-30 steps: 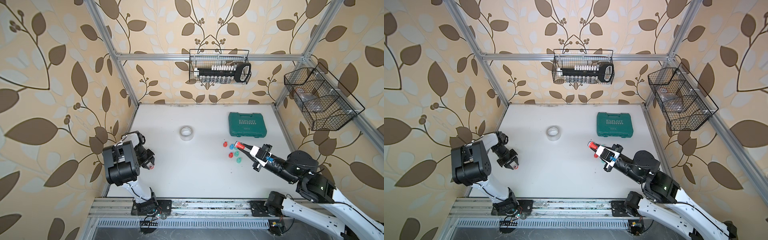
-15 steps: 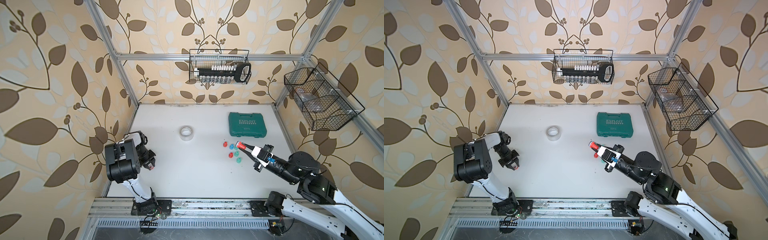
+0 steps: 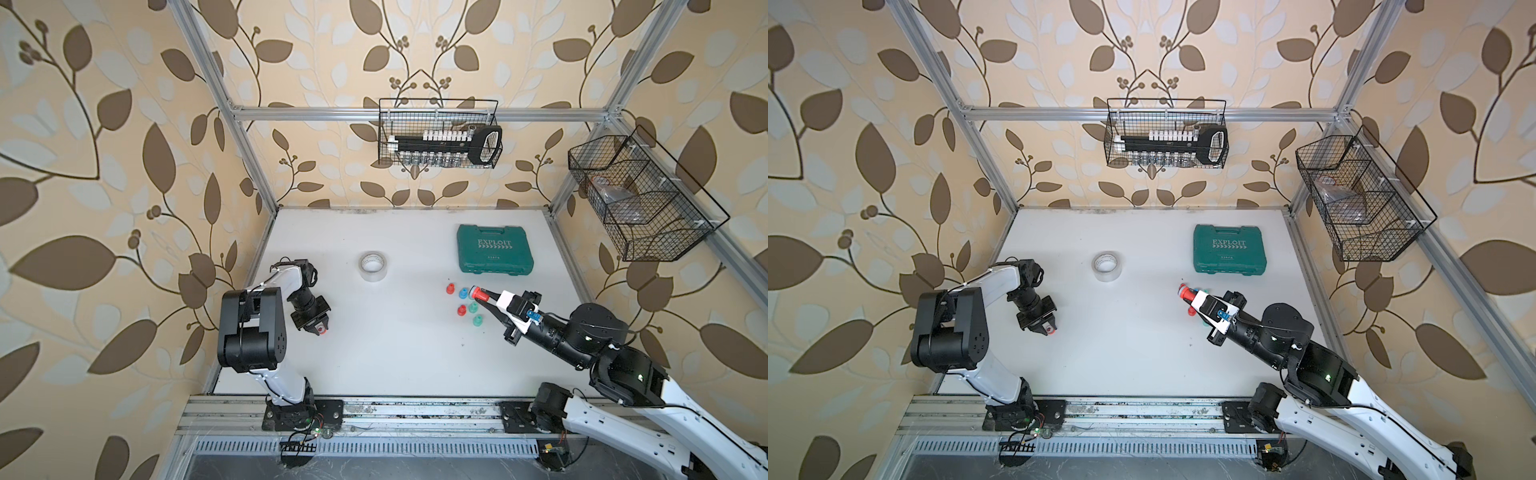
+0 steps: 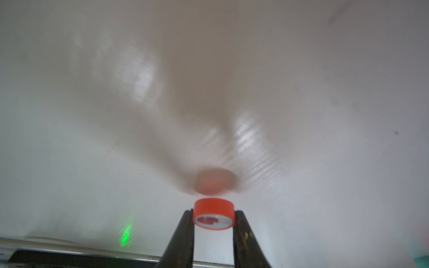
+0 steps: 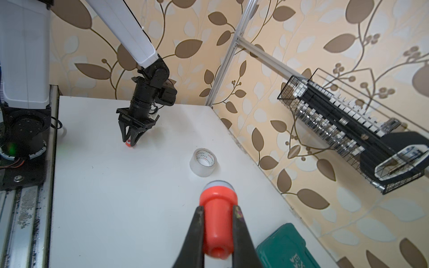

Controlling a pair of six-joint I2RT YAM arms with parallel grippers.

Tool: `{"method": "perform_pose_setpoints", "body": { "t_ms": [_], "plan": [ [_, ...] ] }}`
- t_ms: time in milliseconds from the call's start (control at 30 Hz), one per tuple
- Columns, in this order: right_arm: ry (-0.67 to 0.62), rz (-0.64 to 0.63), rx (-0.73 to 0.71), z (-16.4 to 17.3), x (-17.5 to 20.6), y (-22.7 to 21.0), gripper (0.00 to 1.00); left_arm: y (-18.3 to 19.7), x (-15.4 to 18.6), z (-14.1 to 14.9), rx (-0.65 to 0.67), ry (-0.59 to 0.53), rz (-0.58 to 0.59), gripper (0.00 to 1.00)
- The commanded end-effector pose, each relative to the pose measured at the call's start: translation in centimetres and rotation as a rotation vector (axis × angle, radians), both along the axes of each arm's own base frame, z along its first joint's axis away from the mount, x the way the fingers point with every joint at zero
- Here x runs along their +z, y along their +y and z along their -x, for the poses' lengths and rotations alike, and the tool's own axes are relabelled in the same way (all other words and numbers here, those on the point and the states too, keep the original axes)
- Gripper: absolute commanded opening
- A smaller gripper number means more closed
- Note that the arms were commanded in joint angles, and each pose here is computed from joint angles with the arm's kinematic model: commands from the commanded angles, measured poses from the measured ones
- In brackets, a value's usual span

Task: Close the stamp cap
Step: Pick up the cover from the center of the board.

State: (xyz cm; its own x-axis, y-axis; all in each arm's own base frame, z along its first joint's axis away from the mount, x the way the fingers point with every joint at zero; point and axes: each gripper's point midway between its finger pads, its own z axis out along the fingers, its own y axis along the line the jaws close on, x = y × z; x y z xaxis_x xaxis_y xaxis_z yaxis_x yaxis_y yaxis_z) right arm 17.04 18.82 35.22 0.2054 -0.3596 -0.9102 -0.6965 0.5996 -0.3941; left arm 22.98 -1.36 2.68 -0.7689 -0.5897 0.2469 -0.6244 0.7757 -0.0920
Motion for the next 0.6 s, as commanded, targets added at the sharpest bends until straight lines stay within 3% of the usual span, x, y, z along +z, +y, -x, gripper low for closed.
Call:
{"method": "perform_pose_setpoints", "body": {
  "t_ms": [0,267,567],
  "plan": [
    [0.145,0.009,-0.058,-0.5,-3.3,-0.4,0.0,-3.3,1.4,0.3,0.0,-0.051,0.095,0.27],
    [0.376,-0.094,-0.075,-0.4,-6.1,0.7,0.0,-11.3,4.4,-1.1,-0.127,-0.225,0.342,0.26],
    [0.508,-0.22,-0.031,-0.7,-5.7,3.3,0.0,-17.8,14.9,-2.6,-0.374,-0.566,0.683,0.25]
  ]
}}
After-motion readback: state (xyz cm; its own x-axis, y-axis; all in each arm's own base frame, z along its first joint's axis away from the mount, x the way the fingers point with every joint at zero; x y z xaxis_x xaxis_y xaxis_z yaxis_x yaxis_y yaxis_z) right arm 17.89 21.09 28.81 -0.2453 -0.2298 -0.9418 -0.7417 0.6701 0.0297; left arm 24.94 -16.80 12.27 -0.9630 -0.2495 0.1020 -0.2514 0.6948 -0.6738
